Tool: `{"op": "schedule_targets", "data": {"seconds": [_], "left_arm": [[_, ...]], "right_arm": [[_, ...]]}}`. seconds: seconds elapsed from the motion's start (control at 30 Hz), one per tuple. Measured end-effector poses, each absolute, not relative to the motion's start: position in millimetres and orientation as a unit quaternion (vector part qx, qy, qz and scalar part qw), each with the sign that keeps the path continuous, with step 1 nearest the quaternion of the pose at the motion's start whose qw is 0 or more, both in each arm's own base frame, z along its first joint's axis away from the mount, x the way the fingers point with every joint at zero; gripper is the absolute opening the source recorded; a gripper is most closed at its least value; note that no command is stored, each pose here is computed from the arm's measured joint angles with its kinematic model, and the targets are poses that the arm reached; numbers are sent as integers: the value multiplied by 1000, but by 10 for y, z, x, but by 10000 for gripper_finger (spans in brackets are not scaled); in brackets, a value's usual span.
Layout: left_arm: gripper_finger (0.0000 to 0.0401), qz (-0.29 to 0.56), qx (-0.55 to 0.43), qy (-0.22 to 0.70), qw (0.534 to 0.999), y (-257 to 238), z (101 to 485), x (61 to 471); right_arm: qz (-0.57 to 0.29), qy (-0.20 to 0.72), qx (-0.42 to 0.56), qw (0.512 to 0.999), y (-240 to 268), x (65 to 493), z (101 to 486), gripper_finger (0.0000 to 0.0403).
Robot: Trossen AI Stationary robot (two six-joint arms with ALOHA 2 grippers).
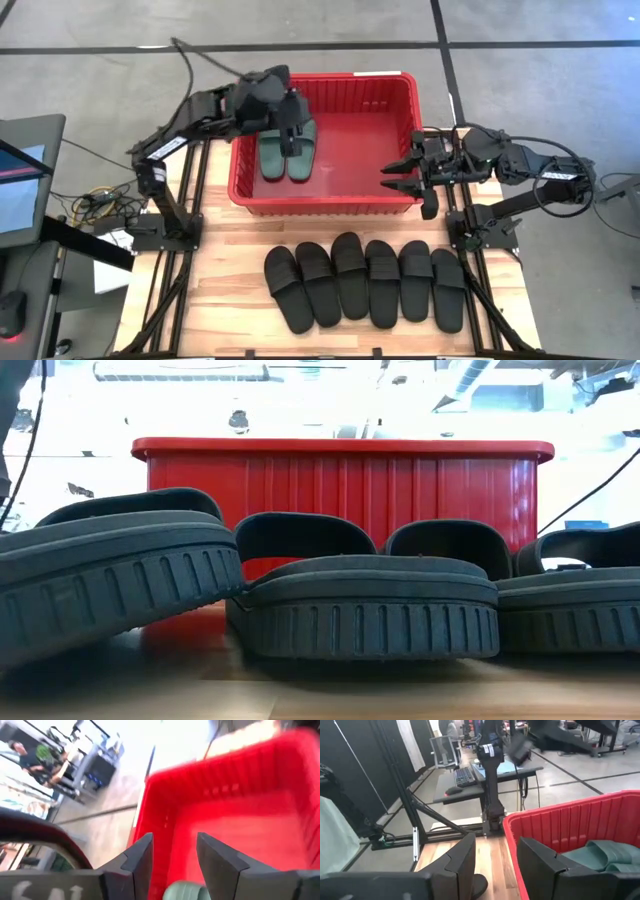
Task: Pick and place slides into bin
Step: Put the black slide into the red bin
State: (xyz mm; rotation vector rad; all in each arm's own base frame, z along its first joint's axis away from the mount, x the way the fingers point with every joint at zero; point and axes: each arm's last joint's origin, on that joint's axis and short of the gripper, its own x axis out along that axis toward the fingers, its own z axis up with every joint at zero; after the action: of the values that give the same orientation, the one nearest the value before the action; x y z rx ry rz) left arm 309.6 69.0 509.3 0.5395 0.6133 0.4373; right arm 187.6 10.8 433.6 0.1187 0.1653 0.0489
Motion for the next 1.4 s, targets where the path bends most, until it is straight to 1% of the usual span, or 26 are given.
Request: {"op": "schedule_targets", "data": {"seconds": [0.1,0.27,0.4,0.53,0.73,0.83,0.93,1.07,1.2,1.4], "left_arm": [[141,206,229,247,919,485,5187,3091],[141,186,145,178,955,170,5290,3090],[141,119,99,176,972,-53,5268,3086],[141,67,48,195,977,-269,5205,3084],[141,27,-3,253,967,-592,4987,3136],[141,3,-46,278,959,-714,4879,3205],[141,-15,-73,303,950,-795,4730,3275],[141,-14,-85,349,933,-841,4475,3355],[141,-16,-75,408,910,-913,4204,3374],[141,-7,-44,512,858,-1026,3804,3286]], "right_arm": [[25,87,63,994,109,1854,4333,132],[43,90,134,986,160,1801,4345,132],[118,121,143,975,249,1717,4320,132],[154,156,142,965,372,1634,4274,132],[221,214,115,944,593,1485,4187,132],[253,255,94,929,703,1412,4116,132],[269,284,88,916,788,1339,4070,132],[261,302,80,913,876,1336,4028,132],[247,318,86,911,929,1368,3990,132],[182,409,104,888,964,1402,3809,132]]}}
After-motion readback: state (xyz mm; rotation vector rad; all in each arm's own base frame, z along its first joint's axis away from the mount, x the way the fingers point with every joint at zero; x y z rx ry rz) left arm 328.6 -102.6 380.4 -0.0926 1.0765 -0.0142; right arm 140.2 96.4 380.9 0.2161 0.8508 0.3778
